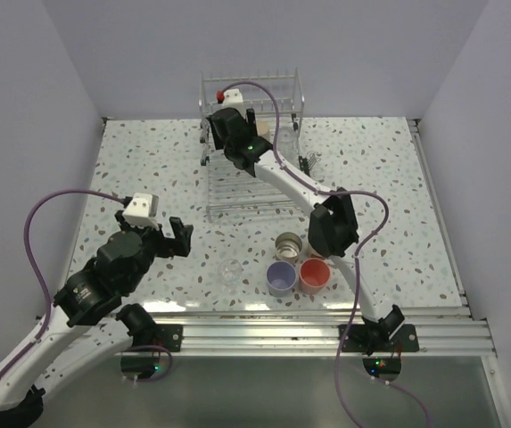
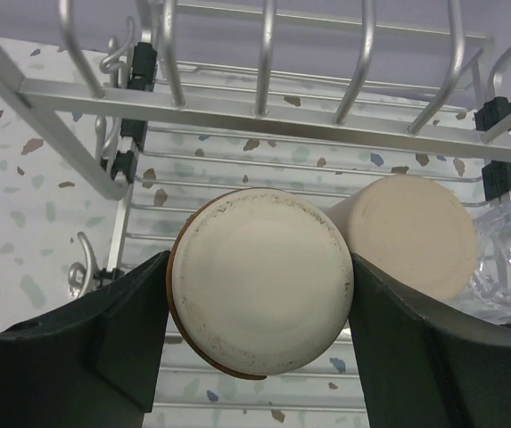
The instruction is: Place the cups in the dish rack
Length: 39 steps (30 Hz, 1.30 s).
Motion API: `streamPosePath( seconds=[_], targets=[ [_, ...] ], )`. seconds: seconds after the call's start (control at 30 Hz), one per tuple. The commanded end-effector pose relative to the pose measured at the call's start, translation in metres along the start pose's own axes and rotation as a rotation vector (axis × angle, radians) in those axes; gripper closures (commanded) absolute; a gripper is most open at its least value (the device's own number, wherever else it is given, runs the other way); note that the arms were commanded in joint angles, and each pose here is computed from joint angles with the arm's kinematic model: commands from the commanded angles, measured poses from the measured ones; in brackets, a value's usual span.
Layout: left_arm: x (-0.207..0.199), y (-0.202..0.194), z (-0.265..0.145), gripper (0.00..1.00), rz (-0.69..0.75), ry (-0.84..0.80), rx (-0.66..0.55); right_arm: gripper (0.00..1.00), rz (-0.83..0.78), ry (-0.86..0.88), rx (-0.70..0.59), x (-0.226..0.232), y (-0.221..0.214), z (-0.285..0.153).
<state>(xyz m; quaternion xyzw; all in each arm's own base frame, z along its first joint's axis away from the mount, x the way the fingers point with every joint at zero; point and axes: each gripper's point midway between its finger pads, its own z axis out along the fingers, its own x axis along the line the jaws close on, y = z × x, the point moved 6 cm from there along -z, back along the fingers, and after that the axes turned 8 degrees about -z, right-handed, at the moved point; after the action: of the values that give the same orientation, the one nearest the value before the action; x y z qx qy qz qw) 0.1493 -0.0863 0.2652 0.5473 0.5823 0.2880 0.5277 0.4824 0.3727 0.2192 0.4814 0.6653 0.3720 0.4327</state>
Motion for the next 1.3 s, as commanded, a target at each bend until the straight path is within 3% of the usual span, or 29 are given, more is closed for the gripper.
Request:
streamPosePath(
  seconds=[0.0,0.6,0.73,0.87,0.9,1.17,1.27],
  targets=[
    [-0.002,0.01,0.002,0.0,0.002,-0.04,-0.041,1.0,0.044,0.044,-0.081,0.011,0.022,0.002],
    [0.003,0.012,0.004,0.0,-0.006,-0.038,-0.054,1.0,0.075,0.027,-0.097,0.03,-0.007,0.037],
    [0.004,0.014,0.001,0.0,-0.015,-0.036,-0.071,0.91,0.075,0.02,-0.094,0.027,-0.011,0.043],
    [0.005,0.015,0.001,0.0,-0.017,-0.037,-0.077,0.57,0.07,0.026,-0.096,0.029,-0.013,0.045],
    [0.004,0.015,0.001,0.0,-0.017,-0.036,-0.076,0.4,0.067,0.032,-0.092,0.03,-0.015,0.045],
    [0.005,0.015,0.001,0.0,-0.017,-0.033,-0.076,0.03,0.08,0.043,-0.106,0.029,-0.01,0.04],
    [0.006,0.014,0.002,0.0,-0.016,-0.028,-0.073,0.02,0.086,0.05,-0.114,0.031,-0.007,0.038]
  ],
)
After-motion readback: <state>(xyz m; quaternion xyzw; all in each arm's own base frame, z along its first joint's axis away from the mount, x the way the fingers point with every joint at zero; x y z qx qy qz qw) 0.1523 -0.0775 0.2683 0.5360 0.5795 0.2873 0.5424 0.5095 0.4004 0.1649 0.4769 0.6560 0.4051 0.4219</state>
